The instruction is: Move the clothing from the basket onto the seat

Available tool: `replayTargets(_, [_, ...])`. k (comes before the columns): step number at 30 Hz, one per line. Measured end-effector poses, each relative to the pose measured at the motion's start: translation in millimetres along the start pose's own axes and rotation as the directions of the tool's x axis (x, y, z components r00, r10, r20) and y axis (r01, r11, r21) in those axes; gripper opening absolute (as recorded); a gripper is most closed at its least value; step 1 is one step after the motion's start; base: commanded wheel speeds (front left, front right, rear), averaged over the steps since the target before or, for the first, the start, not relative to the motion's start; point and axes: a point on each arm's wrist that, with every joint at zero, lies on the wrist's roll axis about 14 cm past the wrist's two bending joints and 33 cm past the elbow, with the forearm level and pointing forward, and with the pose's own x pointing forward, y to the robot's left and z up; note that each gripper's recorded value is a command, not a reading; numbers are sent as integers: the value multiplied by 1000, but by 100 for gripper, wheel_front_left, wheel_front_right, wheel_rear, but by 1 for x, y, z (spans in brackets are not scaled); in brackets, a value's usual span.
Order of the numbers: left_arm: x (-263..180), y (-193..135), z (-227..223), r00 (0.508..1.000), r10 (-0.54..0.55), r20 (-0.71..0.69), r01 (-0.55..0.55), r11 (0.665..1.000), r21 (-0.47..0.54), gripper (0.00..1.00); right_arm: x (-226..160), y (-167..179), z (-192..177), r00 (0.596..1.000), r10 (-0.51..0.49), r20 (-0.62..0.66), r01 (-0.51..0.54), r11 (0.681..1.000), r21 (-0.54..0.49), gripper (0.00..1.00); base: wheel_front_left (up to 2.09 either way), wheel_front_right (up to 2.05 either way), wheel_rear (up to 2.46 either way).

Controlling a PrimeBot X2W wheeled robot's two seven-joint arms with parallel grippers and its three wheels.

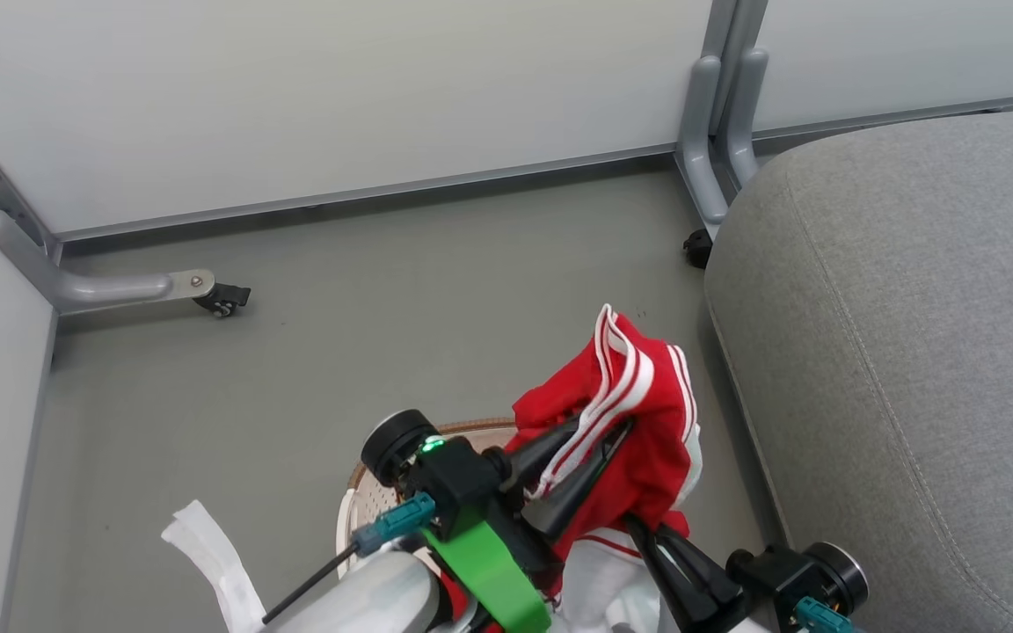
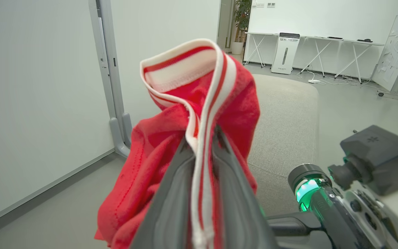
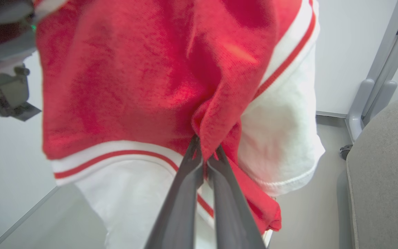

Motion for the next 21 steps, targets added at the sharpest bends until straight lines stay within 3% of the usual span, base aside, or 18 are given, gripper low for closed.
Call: replayTargets(21, [3,16,0,999,49,11,-49,999,5,100,0,-3,-1,1000,-8,-3,8,1000,1,0,0,0,0])
